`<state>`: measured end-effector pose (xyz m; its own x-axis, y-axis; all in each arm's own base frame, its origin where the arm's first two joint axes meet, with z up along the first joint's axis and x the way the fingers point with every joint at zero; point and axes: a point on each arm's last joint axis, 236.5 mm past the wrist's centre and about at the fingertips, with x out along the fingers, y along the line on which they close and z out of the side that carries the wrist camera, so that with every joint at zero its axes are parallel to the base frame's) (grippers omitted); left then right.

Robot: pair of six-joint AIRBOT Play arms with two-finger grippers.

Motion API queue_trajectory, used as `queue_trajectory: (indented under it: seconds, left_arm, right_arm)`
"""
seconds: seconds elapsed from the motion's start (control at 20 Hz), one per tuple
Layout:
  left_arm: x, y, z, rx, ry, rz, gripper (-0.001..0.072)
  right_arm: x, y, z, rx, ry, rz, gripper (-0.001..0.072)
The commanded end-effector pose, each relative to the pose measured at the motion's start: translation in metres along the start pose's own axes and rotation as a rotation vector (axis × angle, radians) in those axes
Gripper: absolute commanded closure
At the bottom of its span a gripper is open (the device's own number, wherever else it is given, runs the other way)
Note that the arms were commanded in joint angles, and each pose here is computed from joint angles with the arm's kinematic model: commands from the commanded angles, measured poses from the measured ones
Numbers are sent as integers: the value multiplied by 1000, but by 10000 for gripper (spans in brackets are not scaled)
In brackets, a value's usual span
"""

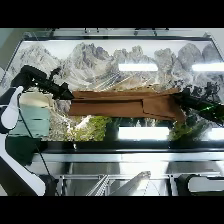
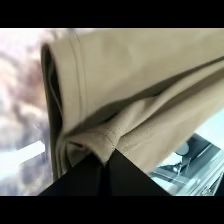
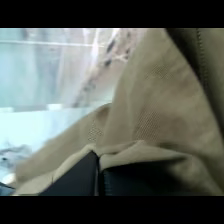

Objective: Fold the shirts.

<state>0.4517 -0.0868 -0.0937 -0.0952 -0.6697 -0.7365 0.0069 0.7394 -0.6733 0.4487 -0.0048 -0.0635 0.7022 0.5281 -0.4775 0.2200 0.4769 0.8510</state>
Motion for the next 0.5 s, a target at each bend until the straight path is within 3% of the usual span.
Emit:
queue_trajectory:
  seconds: [0.0,0.05,0.15,0.25,0.35,0.45]
  left_arm:
    - [9,-7,7,30,30,-8,222]
    - [5,-14,10,50,27,-7,11]
    - [-14,-28,11,82,41,-7,-5]
    - [-36,-38,11,81,42,-6,-4]
    - [-52,-44,18,85,-14,7,-4]
    - [-59,-53,16,100,-22,11,13]
  right_arm:
    - [1,-11,-6,-106,48,-56,377]
    - [-9,-9,-6,-137,74,-55,361]
    - [-41,-13,4,-190,126,-129,253]
    - [-81,-29,26,-265,141,-298,36]
    - [-106,-44,43,-296,140,-434,14]
    - [-104,-51,41,-281,165,-445,12]
